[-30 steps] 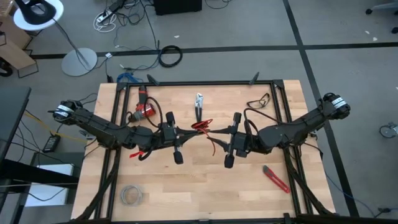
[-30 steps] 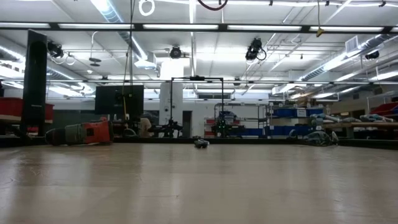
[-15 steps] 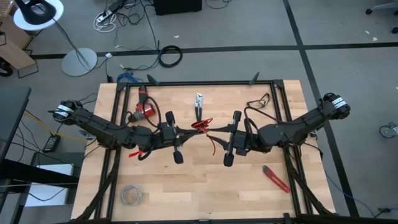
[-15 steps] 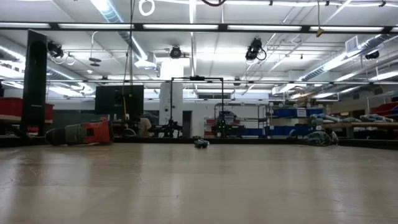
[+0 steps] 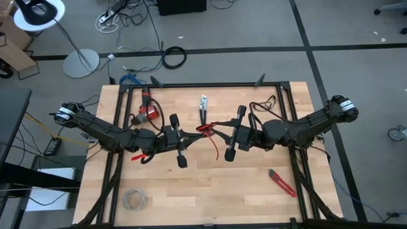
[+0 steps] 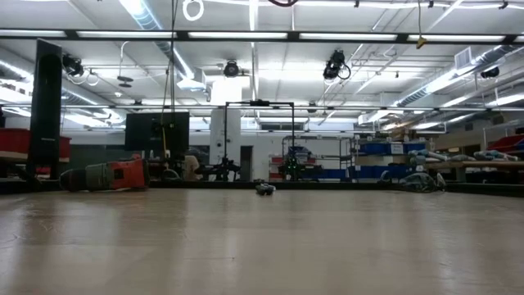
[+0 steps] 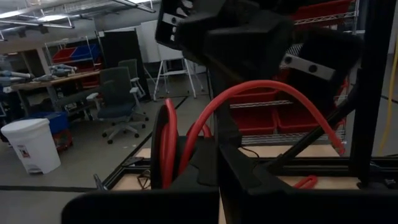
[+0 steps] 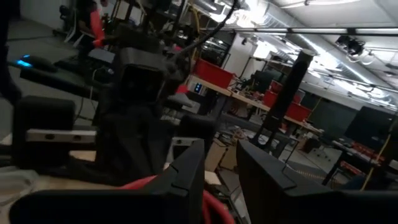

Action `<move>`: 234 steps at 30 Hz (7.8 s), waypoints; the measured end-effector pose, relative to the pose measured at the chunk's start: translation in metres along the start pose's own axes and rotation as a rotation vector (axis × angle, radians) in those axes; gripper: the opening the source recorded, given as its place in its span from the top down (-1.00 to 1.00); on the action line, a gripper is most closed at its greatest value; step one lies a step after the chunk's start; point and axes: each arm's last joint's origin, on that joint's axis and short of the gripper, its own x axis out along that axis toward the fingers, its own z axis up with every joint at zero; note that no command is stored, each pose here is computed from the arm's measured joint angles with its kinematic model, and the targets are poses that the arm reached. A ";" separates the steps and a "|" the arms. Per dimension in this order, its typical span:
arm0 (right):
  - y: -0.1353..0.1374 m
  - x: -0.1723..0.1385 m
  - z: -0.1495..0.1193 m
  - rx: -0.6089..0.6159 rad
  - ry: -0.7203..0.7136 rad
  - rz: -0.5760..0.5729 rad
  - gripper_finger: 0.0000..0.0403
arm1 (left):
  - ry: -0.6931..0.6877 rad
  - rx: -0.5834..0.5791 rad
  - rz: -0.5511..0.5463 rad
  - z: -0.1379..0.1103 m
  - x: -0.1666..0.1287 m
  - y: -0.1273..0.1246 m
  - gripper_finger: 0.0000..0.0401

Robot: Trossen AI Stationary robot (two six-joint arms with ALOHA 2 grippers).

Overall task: Coil cords
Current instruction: Coil the red wire onto the black spool

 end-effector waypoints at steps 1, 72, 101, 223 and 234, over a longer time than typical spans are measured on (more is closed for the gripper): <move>-0.002 0.001 0.000 0.003 -0.003 -0.007 0.54 | 0.000 -0.001 0.000 0.000 0.000 0.000 1.00; 0.033 -0.023 0.000 0.169 0.113 0.077 0.00 | 0.155 -0.217 0.023 -0.017 -0.001 -0.001 1.00; 0.043 0.033 -0.048 0.017 0.347 -0.145 0.06 | 0.237 -0.238 0.106 -0.028 0.003 0.011 1.00; 0.031 0.030 -0.038 -0.313 0.374 -0.390 0.31 | -0.064 -0.552 -0.213 -0.115 -0.005 0.073 1.00; 0.034 0.006 0.008 -0.182 0.427 -0.069 0.33 | 0.324 -0.323 -0.153 -0.085 0.016 0.075 1.00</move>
